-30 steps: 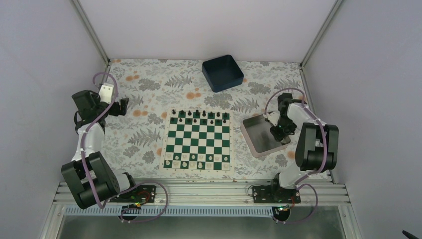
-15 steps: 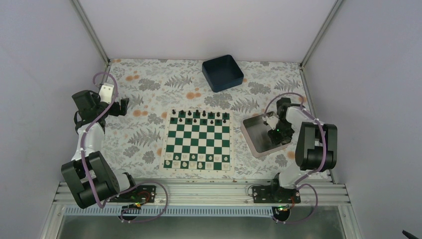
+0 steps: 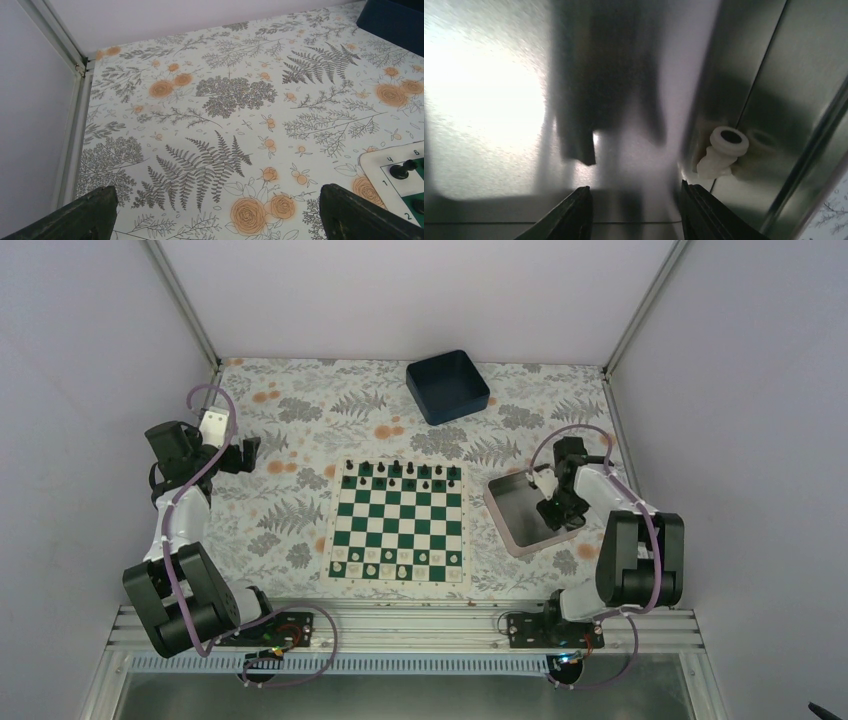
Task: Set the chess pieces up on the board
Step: Adjust the chess piece in the storage box.
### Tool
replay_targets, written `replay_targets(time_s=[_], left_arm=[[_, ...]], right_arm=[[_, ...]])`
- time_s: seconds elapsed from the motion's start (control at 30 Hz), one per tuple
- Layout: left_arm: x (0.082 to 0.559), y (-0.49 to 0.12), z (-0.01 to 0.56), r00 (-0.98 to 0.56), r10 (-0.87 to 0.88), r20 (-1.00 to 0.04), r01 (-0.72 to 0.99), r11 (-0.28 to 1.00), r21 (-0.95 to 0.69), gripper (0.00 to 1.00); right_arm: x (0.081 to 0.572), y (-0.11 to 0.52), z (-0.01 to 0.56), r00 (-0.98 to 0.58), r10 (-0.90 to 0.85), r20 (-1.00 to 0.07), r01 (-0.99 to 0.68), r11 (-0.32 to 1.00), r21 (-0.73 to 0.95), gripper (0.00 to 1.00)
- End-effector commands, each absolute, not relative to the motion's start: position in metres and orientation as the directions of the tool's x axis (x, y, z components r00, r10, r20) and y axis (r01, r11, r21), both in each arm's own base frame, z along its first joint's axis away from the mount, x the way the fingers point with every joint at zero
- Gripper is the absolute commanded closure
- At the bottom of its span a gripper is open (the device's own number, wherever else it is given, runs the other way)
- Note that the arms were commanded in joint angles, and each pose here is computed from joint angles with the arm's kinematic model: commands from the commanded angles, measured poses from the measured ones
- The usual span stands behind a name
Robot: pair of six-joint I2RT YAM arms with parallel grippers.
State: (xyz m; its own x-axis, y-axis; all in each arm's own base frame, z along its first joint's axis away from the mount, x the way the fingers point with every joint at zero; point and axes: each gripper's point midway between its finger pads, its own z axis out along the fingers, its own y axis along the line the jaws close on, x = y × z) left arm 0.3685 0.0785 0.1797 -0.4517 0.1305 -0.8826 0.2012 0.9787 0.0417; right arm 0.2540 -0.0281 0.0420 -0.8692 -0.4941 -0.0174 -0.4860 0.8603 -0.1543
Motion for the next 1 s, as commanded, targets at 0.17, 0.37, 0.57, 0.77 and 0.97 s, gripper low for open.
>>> replay_targets(time_s=[0.17, 0.37, 0.57, 0.77, 0.97], left_arm=[[0.373, 0.078, 0.194, -0.412, 0.133, -0.902, 0.221, 0.974, 0.043, 0.00], [0.373, 0.077, 0.195, -0.410, 0.135, -0.902, 0.222, 0.974, 0.045, 0.00], [0.373, 0.076, 0.194, -0.412, 0.132, -0.902, 0.226, 0.973, 0.040, 0.00], [0.373, 0.076, 0.194, -0.413, 0.132, -0.901, 0.225, 0.974, 0.039, 0.00], [0.373, 0.077, 0.193, -0.416, 0.131, -0.900, 0.222, 0.974, 0.039, 0.00]], right_arm=[[0.261, -0.056, 0.043, -0.888, -0.459, 0.018, -0.440, 0.841, -0.313, 0.52], [0.262, -0.056, 0.034, -0.889, -0.456, 0.041, -0.446, 0.843, -0.302, 0.50], [0.266, -0.056, 0.026, -0.889, -0.455, 0.037, -0.444, 0.842, -0.307, 0.50], [0.264, -0.057, 0.013, -0.885, -0.463, 0.058, -0.457, 0.837, -0.302, 0.51], [0.266, -0.043, 0.013, -0.877, -0.480, 0.012, -0.469, 0.852, -0.235, 0.59]])
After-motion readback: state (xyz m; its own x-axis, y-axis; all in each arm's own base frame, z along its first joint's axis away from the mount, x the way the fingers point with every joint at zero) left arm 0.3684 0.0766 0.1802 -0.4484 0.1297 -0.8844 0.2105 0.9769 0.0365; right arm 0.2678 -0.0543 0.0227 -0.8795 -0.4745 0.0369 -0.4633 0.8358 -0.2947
